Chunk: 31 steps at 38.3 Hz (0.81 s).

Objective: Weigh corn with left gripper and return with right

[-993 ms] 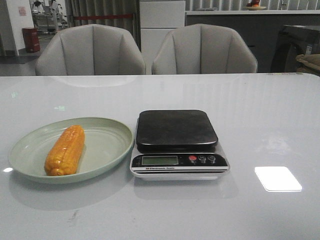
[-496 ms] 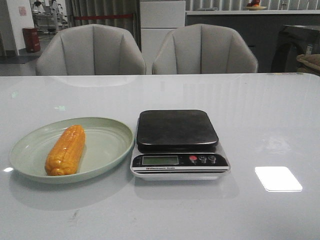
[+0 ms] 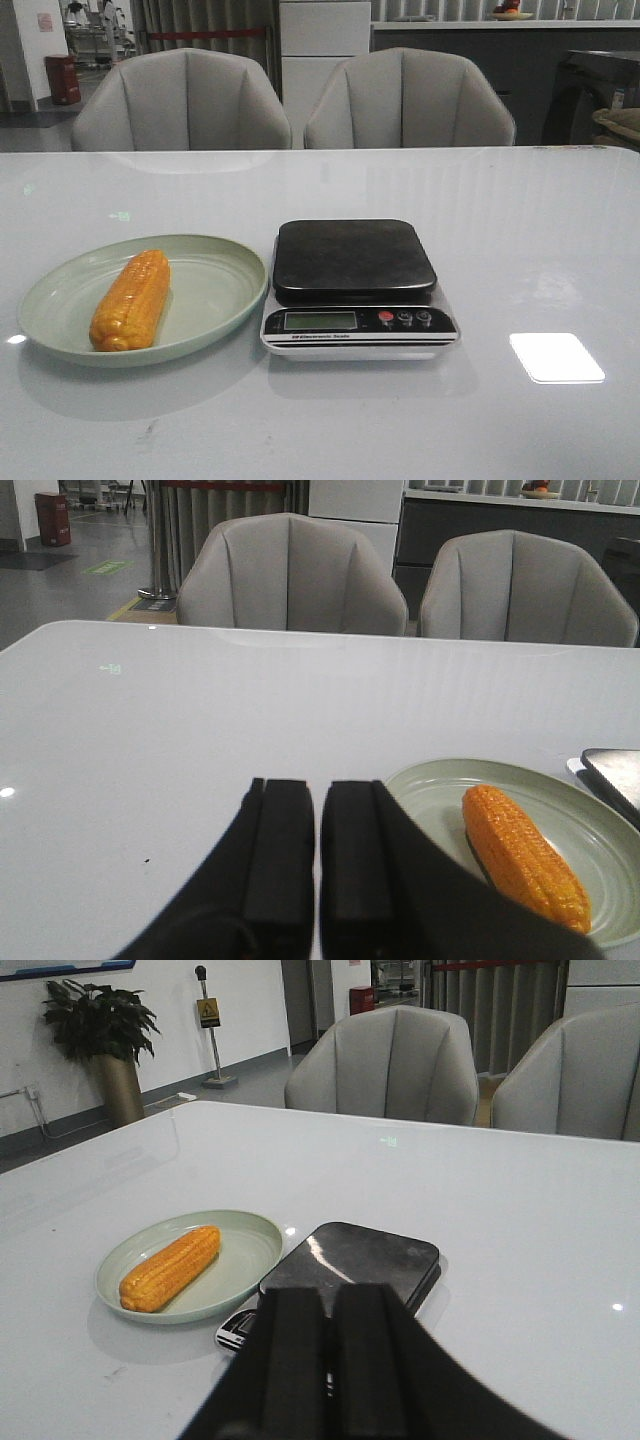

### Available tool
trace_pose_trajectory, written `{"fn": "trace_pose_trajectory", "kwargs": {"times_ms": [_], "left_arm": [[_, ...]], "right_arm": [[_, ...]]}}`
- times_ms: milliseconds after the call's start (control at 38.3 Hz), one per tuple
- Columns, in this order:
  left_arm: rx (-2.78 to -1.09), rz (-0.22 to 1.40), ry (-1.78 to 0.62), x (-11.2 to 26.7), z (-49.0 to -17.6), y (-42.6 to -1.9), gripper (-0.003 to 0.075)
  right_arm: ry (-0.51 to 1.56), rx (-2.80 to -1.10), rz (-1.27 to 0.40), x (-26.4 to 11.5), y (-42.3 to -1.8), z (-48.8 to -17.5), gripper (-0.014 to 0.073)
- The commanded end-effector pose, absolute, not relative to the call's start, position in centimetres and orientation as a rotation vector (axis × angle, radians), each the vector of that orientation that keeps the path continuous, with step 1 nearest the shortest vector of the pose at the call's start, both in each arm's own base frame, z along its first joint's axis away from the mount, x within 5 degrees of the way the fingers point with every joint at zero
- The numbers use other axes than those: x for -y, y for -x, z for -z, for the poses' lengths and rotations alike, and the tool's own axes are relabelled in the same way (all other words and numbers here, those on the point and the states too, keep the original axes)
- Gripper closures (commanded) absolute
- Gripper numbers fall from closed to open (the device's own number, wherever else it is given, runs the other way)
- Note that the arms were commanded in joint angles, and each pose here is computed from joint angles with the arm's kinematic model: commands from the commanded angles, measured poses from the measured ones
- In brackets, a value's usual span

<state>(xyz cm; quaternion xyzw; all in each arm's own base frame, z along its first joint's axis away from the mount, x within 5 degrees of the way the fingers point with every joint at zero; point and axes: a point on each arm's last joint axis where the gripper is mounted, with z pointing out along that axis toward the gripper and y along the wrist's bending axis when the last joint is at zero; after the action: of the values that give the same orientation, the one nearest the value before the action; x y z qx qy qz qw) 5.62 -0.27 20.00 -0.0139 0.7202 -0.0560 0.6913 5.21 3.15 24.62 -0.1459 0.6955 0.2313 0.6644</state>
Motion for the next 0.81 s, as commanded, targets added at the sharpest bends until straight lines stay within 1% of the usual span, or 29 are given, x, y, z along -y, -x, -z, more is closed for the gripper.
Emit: {"fn": "trace_pose_trajectory", "kwargs": {"times_ms": [0,392,601,784], "left_arm": [[-1.54,0.147,0.015,0.4,-19.8,-5.6,0.0577],[-1.54,0.147,0.015,0.4,-19.8,-5.6,0.0577],[-1.54,0.147,0.015,0.4,-19.8,-5.6,0.0577],[-1.54,0.145,0.017,0.4,-19.8,-5.6,0.0577]], "right_arm": [[0.318,-1.471,-0.518,-3.1,-5.2,-26.2,0.043],[0.308,-1.475,-0.506,-3.0,-5.2,-26.1,0.043],[0.189,-1.497,-0.376,-2.1,-5.7,-25.5,0.043],[0.071,-1.476,-0.253,-1.2,-5.8,-23.0,0.043]]}}
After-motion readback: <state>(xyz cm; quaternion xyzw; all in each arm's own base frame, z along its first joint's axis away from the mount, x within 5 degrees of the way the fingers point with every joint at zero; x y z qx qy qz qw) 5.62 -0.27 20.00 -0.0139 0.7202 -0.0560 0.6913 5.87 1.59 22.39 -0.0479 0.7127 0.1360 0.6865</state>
